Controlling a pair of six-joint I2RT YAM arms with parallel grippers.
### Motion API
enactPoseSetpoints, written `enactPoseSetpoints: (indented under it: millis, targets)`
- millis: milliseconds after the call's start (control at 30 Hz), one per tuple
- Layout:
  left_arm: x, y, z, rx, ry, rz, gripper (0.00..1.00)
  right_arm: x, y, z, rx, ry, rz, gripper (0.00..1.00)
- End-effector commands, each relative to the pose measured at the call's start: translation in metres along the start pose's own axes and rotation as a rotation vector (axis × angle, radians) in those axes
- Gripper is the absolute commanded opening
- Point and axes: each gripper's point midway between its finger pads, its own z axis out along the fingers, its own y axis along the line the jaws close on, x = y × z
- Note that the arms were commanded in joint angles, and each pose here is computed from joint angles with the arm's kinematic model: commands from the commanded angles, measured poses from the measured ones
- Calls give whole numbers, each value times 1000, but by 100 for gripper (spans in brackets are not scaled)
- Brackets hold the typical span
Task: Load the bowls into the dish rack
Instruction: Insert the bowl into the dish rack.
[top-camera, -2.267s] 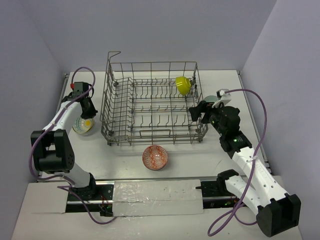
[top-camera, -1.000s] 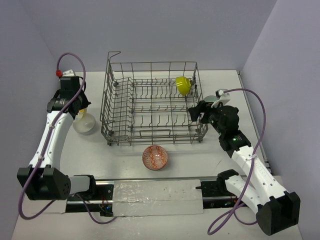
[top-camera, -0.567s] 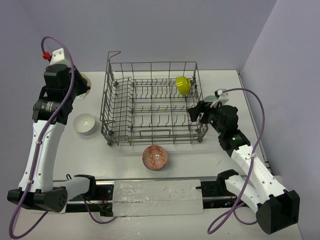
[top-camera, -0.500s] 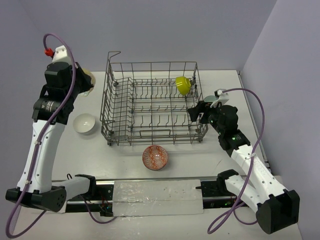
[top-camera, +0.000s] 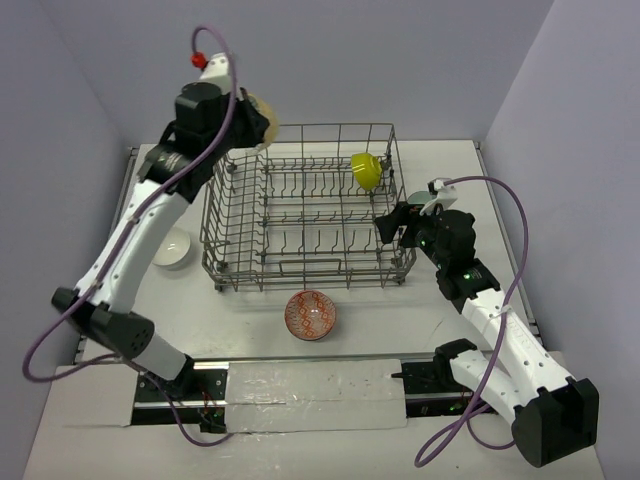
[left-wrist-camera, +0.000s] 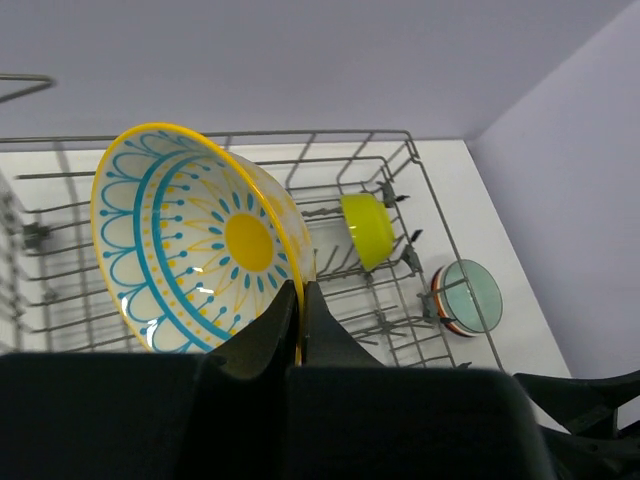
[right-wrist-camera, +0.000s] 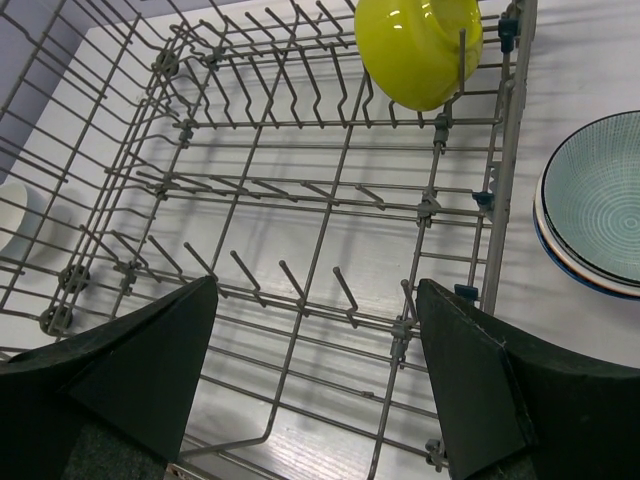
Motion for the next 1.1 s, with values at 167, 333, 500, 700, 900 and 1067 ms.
enactPoseSetpoints:
  millis: [167,333,500,700,900,1067]
  targets:
    - [-14,-87,60,248,-56,18,0,-19,6,2,-20,-50,-11,86]
    - [-15,-121,82,376,-50,-8,0,-19,3,3,-5,-53,-12,86]
    - [2,-135,101,469,-43,-66,0,-19,2,5,3,-51,-13,87]
    - [29,-142,119,544,-21,-131,0,-17,1,8,5,-41,-12,87]
    - [67,-136,139,634,37,-237,0,-17,1,8,6,-39,-12,87]
    - [81,-129,145,677,28,-305,0,-16,0,10,10,-33,-13,87]
